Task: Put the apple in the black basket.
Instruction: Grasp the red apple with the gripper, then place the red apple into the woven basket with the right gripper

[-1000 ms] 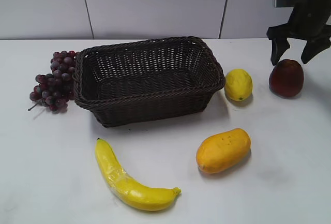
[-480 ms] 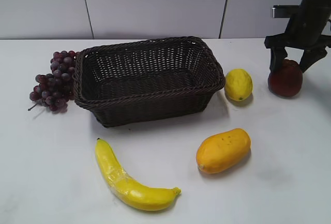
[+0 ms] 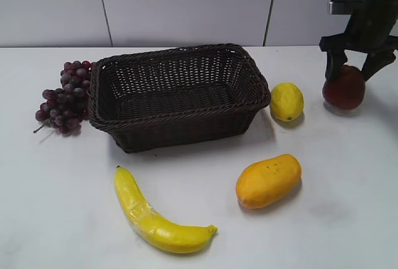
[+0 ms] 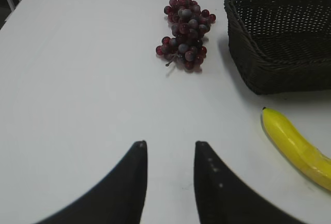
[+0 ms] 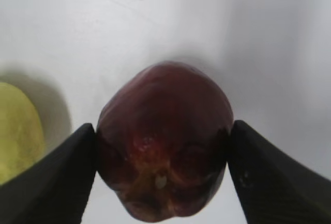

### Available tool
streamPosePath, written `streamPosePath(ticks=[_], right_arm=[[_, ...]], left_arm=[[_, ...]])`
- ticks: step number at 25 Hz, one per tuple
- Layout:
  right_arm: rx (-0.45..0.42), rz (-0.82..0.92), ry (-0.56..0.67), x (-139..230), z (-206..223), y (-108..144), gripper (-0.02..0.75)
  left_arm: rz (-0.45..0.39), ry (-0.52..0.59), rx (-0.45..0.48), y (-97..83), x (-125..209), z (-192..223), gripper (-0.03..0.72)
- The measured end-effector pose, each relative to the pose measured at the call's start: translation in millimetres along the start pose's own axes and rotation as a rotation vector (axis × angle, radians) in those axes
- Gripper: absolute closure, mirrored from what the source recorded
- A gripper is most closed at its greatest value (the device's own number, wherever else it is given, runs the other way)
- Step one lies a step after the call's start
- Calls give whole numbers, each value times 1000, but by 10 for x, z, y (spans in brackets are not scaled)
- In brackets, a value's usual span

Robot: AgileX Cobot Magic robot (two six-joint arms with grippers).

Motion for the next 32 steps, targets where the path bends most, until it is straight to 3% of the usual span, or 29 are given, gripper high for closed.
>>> streamPosePath(ticks=[8,11,18,22,27,32], right_arm=[[14,-25,-154,-78,-753,97,177],[11,-96,-188,-112,-903,416,177],[-57,-342,-282,-143,-1194,1657,177],[-101,-444,-323,-49,-1342,2209,177],[-212,-476,-304,47,-1219,2651,177],[-252,-461,-218,45,-713,2788,177]], left_arm=[[0,0,0,0,0,0,452],[0,0,0,0,0,0,452],[0,0,0,0,0,0,452],[0,0,0,0,0,0,452],[0,0,0,0,0,0,452],[0,0,0,0,0,0,452]])
Point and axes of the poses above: a point on each arm's last joint axis where the gripper is mounted, z pointing out along that axis toward the gripper, y along the wrist's bending axis when the last joint is at zero, x = y × z, the point moved 8 cm from there along z, pointing out along that axis toward the gripper, and after that the axes turned 9 degrees about -z, right-handed, at the moved point
